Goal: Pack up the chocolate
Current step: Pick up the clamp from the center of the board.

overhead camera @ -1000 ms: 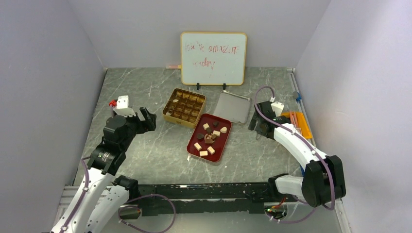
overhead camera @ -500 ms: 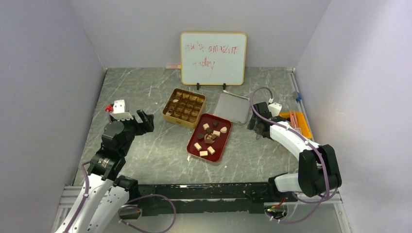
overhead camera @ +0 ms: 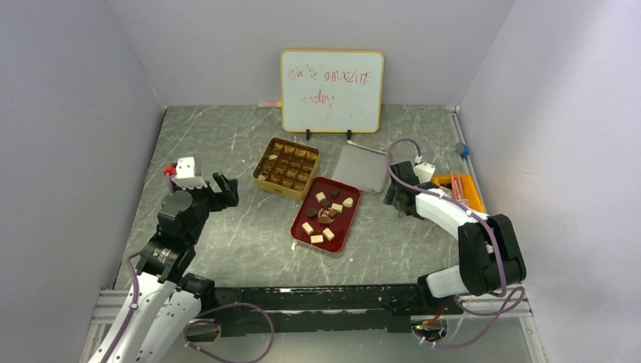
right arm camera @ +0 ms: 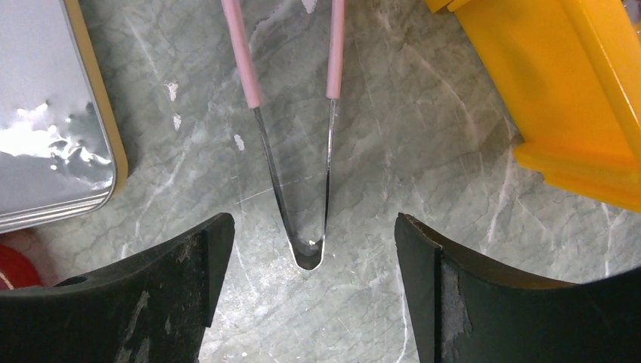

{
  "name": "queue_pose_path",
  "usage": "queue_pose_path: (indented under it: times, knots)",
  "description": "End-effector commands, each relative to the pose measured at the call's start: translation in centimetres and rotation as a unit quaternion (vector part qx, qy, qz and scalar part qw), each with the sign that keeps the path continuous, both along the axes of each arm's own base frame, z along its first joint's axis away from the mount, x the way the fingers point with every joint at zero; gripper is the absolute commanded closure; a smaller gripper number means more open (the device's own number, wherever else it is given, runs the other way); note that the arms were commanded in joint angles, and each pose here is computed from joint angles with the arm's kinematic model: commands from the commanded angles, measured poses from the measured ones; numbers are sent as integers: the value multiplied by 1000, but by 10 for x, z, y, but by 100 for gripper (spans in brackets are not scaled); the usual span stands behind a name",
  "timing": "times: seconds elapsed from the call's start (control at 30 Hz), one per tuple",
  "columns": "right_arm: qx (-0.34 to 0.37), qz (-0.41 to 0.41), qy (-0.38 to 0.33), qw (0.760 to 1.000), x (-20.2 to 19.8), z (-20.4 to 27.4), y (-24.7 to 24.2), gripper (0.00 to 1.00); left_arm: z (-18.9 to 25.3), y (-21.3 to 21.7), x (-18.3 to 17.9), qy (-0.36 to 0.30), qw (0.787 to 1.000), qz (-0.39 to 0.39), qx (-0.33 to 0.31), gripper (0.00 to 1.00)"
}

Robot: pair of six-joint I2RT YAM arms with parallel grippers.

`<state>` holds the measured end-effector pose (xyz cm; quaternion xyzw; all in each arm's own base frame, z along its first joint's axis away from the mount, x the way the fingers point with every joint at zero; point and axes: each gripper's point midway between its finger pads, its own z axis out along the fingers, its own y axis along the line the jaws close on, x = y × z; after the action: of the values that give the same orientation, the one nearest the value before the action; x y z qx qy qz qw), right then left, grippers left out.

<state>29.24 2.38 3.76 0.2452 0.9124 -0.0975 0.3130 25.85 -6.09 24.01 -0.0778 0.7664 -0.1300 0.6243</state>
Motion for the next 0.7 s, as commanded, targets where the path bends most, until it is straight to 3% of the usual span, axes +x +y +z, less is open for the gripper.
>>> queue_pose_path:
  times: [0.0,0.67]
  knots:
    - [-2,-7,-14,1000,5,-1,-2,19,10,2,4,-28,1000,4,7,12]
    - [18,-14,3,1000,-1,-17,4,35,8,6,5,-33,999,13,13,11]
